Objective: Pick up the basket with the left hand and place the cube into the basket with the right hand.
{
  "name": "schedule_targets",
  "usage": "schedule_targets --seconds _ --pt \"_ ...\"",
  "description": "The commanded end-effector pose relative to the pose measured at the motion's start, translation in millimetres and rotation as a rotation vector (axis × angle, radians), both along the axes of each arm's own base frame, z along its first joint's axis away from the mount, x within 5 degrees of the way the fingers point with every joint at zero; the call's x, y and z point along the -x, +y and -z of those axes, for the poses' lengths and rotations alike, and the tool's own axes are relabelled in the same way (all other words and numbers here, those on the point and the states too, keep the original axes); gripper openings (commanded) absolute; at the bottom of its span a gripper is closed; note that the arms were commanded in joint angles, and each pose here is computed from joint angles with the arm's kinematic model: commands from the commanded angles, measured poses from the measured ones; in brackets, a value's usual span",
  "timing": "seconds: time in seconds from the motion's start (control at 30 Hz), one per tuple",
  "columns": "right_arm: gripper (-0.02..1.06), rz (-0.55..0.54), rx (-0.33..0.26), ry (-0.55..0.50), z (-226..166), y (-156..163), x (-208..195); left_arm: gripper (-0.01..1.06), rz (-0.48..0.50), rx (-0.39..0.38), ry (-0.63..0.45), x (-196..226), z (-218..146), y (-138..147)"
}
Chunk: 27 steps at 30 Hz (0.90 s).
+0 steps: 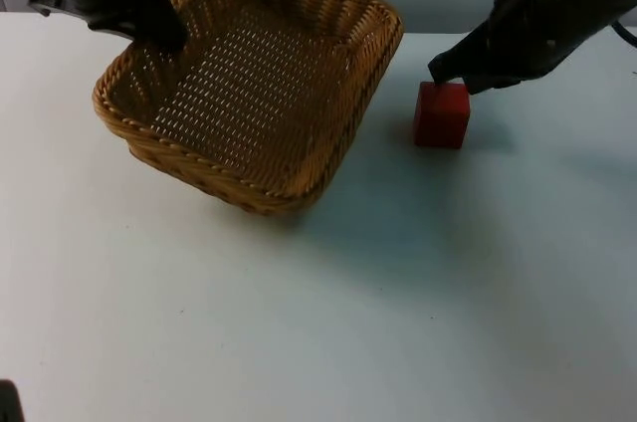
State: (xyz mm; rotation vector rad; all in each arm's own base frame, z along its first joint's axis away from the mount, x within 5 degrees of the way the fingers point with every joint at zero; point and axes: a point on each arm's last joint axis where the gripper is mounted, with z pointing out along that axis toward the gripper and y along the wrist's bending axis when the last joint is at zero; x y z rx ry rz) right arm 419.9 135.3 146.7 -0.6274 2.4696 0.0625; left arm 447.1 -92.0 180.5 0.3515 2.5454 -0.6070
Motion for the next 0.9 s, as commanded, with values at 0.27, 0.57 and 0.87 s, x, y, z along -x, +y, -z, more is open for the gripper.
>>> schedule_targets --seconds 0.27,0.57,0.87 --pt "0.41 -0.036 0.044 0.072 -4.7 0.4 5.8 0.0 -0.016 0.031 -0.03 -0.7 -13.5 -3.3" --pt "0.86 -0.019 0.008 0.03 -7.0 2.4 2.3 0.0 -0.016 0.031 -0.03 -0.7 -13.5 -3.3" --pt "0.89 0.029 -0.088 -0.117 -15.3 6.9 -9.5 0.0 -0.016 0.031 -0.03 -0.7 -13.5 -3.3"
